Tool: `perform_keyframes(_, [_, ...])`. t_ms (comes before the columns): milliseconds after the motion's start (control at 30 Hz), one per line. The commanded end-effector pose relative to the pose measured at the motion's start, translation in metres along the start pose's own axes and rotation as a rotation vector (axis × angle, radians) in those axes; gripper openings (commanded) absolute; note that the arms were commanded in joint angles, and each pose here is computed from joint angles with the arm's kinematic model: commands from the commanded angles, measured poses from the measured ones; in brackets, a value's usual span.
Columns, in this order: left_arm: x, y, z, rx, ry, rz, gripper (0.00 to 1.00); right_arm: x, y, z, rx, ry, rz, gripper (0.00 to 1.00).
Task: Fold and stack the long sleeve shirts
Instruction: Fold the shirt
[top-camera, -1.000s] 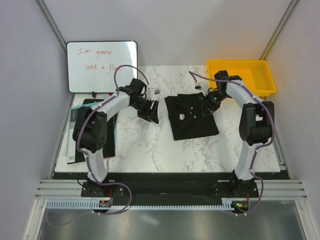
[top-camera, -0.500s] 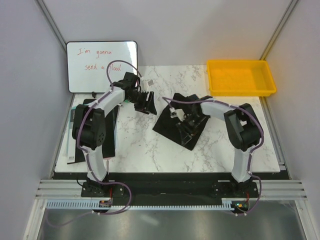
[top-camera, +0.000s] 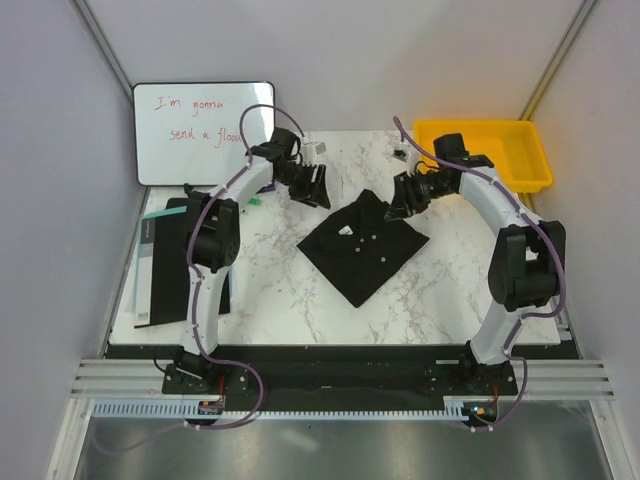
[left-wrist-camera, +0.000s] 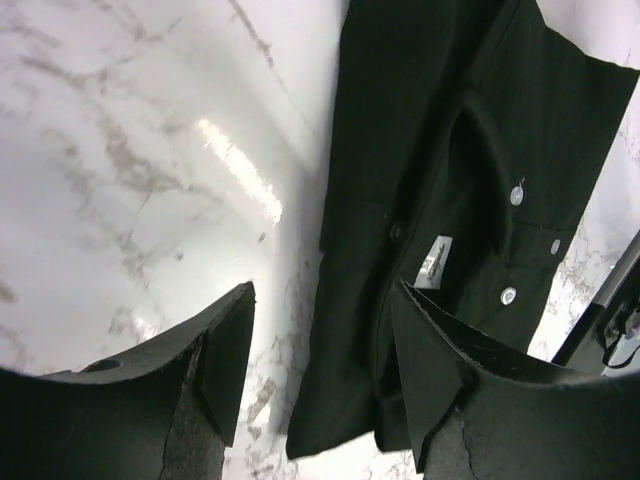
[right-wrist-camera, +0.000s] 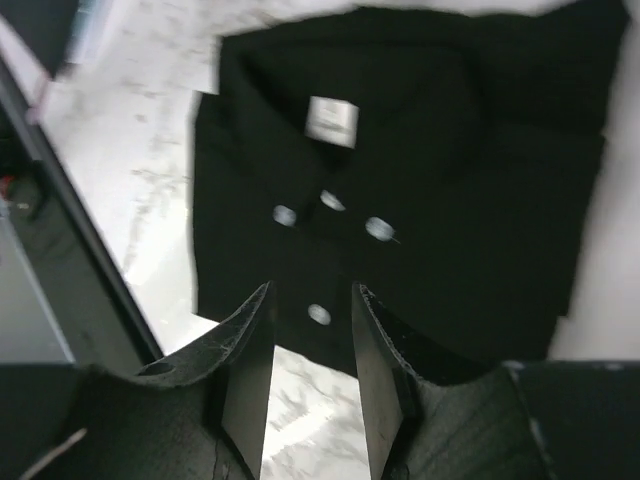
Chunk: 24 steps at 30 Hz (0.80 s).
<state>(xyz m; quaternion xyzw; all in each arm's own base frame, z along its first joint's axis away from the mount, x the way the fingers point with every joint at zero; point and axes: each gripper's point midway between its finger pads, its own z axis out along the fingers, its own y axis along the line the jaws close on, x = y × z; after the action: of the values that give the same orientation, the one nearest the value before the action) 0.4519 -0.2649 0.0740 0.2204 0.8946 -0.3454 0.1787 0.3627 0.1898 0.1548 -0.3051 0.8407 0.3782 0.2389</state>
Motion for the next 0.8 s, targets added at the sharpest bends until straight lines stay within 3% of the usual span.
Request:
perform_keyframes(0, [-0.004, -0.027, 0.032, 0.07, 0.032, 0.104, 0.63, 0.049, -0.038, -0.003, 0.106, 0.141, -0.024, 0.43])
perform_keyframes(233, [0.002, -0.035, 0.036, 0.077, 0.046, 0.108, 0.6, 0.086, -0.067, 0.026, 0.105, 0.221, 0.025, 0.38])
perform_keyframes(367, [-0.014, -0.037, 0.005, 0.106, -0.018, 0.122, 0.68, 0.113, -0.053, 0.039, 0.031, 0.264, 0.078, 0.37])
perform_keyframes(533, [-0.03, -0.039, -0.051, 0.075, -0.104, 0.136, 0.73, 0.149, 0.014, 0.061, -0.126, 0.341, 0.118, 0.36])
perform_keyframes(600, [-0.011, -0.032, -0.054, 0.07, -0.068, 0.138, 0.73, 0.166, 0.054, 0.075, -0.213, 0.392, 0.143, 0.36])
perform_keyframes(700, [0.015, -0.035, -0.061, 0.077, -0.004, 0.13, 0.7, 0.162, 0.103, 0.088, -0.325, 0.392, 0.154, 0.42])
perform_keyframes(767, [0.029, -0.057, -0.074, 0.189, -0.017, 0.141, 0.68, 0.136, 0.136, 0.08, -0.46, 0.324, 0.161, 0.46])
